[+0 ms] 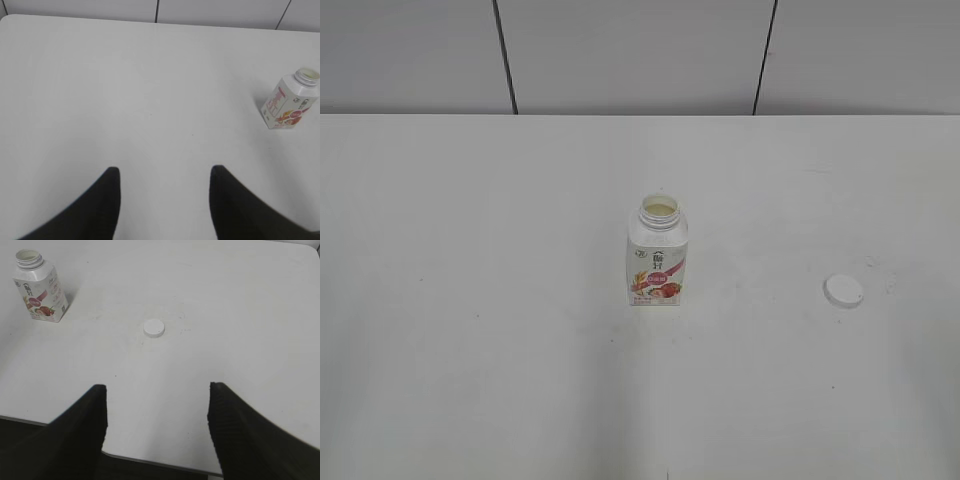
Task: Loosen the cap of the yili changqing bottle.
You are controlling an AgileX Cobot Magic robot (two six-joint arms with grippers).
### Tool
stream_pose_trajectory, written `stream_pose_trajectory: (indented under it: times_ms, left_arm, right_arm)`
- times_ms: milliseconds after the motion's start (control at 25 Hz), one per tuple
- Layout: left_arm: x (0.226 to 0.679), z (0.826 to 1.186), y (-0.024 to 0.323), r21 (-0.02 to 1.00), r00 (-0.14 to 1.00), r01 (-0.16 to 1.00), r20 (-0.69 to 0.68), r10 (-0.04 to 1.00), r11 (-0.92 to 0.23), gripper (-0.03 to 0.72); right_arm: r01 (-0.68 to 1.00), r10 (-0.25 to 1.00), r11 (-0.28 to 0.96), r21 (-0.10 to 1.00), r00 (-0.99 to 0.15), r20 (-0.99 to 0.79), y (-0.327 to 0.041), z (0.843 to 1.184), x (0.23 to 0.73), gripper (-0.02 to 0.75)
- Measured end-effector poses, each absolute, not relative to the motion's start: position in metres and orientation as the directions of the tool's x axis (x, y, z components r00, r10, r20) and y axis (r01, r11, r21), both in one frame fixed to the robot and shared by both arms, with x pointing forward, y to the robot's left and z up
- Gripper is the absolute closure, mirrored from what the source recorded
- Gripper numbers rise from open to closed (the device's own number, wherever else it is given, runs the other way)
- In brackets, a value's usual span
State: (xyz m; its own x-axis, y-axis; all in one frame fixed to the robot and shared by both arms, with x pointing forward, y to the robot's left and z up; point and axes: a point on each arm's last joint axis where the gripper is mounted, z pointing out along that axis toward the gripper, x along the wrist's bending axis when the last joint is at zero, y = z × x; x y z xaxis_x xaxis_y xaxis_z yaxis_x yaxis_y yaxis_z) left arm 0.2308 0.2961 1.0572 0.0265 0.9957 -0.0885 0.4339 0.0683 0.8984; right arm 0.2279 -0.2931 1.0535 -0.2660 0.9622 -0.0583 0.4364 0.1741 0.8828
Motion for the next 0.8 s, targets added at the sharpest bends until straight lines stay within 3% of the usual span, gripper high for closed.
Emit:
stream_pose_trajectory:
  times_ms: [800]
  left_arm:
    - [0.2308, 1.0572, 0.296, 0.898, 0.027, 0.434, -0.089, 0.996, 0.069, 0.333]
  right_arm:
    - [0.436, 0.962, 0.174, 0.883, -0.266, -0.058, -0.2931, 1.0535, 0.2279, 0.234]
